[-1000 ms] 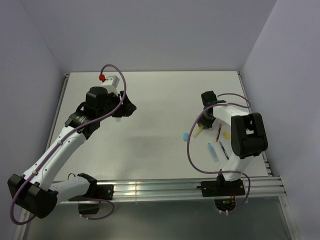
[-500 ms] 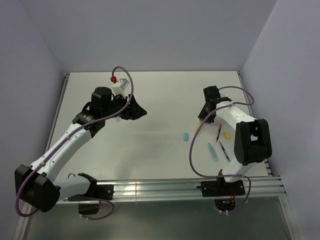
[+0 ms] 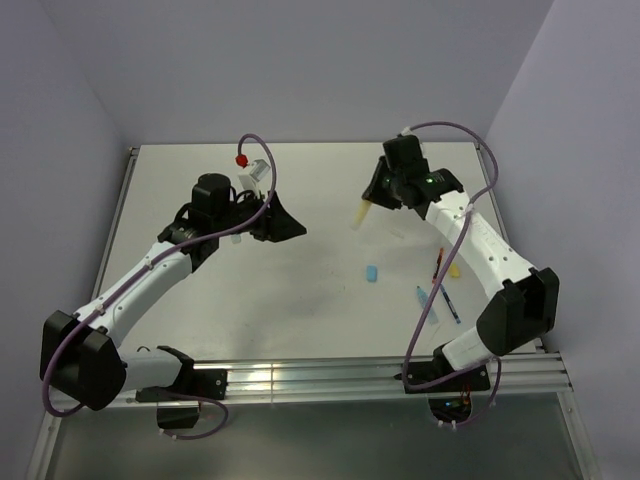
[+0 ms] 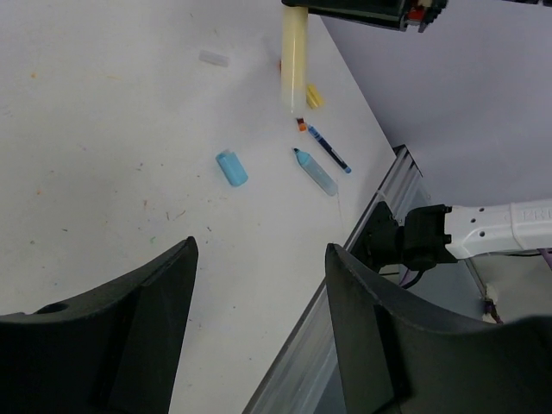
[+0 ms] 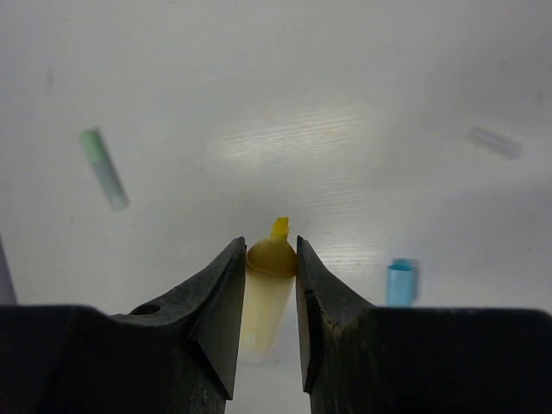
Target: Insert the pens into the pen caps
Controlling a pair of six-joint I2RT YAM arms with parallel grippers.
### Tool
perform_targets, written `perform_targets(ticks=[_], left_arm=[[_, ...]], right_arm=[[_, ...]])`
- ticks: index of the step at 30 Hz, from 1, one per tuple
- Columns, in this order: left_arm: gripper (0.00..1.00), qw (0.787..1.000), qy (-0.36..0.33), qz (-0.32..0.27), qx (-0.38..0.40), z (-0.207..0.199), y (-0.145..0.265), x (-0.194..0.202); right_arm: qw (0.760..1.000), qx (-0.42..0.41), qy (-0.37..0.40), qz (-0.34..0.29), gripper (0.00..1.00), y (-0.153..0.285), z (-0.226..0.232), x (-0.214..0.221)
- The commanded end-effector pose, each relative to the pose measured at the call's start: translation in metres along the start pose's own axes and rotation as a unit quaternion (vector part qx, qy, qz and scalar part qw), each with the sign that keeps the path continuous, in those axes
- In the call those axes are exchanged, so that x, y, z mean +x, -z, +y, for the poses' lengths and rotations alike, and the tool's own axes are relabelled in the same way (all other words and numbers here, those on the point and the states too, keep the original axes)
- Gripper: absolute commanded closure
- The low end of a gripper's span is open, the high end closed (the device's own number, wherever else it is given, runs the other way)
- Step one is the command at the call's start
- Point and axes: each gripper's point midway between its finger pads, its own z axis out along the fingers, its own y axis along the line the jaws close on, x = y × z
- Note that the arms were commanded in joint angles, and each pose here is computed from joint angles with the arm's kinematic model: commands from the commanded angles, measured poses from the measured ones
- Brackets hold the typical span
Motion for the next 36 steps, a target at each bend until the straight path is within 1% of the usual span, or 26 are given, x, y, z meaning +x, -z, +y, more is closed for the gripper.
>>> perform_targets(ticks=[1, 5, 6, 8, 11, 17, 22, 28, 31, 34, 35, 36], left_arm=[[0.34, 0.999, -0.020, -0.016, 0.040, -0.016, 0.002, -0.009], [0.34, 0.999, -0.024, -0.018, 0.032, -0.013, 0.001, -0.010], [0.34, 0.999, -0.022, -0.018, 0.029, -0.011, 0.001, -0.010], [0.34, 0.999, -0.021, -0.017, 0.027, -0.010, 0.001, -0.009], [0.34, 0.999, -0.023, -0.021, 0.030, -0.012, 0.002, -0.010], [0.34, 0.999, -0.024, -0.025, 0.030, -0.014, 0.003, -0.011], [0.35, 0.999, -0.023, -0.028, 0.029, -0.014, 0.004, -0.012], [0.41, 0.999, -0.023, -0.030, 0.030, -0.016, 0.006, -0.012], [0.48, 0.999, -0.022, -0.031, 0.030, -0.016, 0.007, -0.012], [0.62, 0.999, -0.020, -0.028, 0.031, -0.016, 0.006, -0.012], [0.76, 0.999, -0.019, -0.028, 0.029, -0.015, 0.005, -0.011], [0.85, 0.999, -0.018, -0.028, 0.026, -0.014, 0.005, -0.012]], right_arm=[[0.999, -0.051, 0.013, -0.005, 1.00, 0.030, 0.051, 0.002], [0.995, -0.095, 0.029, -0.006, 1.00, 0.044, 0.103, 0.007], [0.994, -0.100, 0.031, -0.007, 1.00, 0.047, 0.110, 0.008], [0.992, -0.119, 0.044, 0.002, 1.00, 0.053, 0.133, 0.020], [0.990, -0.129, 0.054, -0.002, 1.00, 0.060, 0.151, 0.022], [0.986, -0.150, 0.067, 0.011, 1.00, 0.066, 0.177, 0.037], [0.984, -0.161, 0.072, 0.015, 1.00, 0.070, 0.188, 0.045], [0.983, -0.169, 0.072, 0.020, 1.00, 0.070, 0.196, 0.053], [0.982, -0.172, 0.075, 0.021, 1.00, 0.071, 0.198, 0.058], [0.982, -0.172, 0.076, 0.020, 1.00, 0.070, 0.198, 0.060], [0.982, -0.173, 0.076, 0.022, 1.00, 0.070, 0.198, 0.061], [0.981, -0.178, 0.077, 0.020, 1.00, 0.072, 0.199, 0.060]])
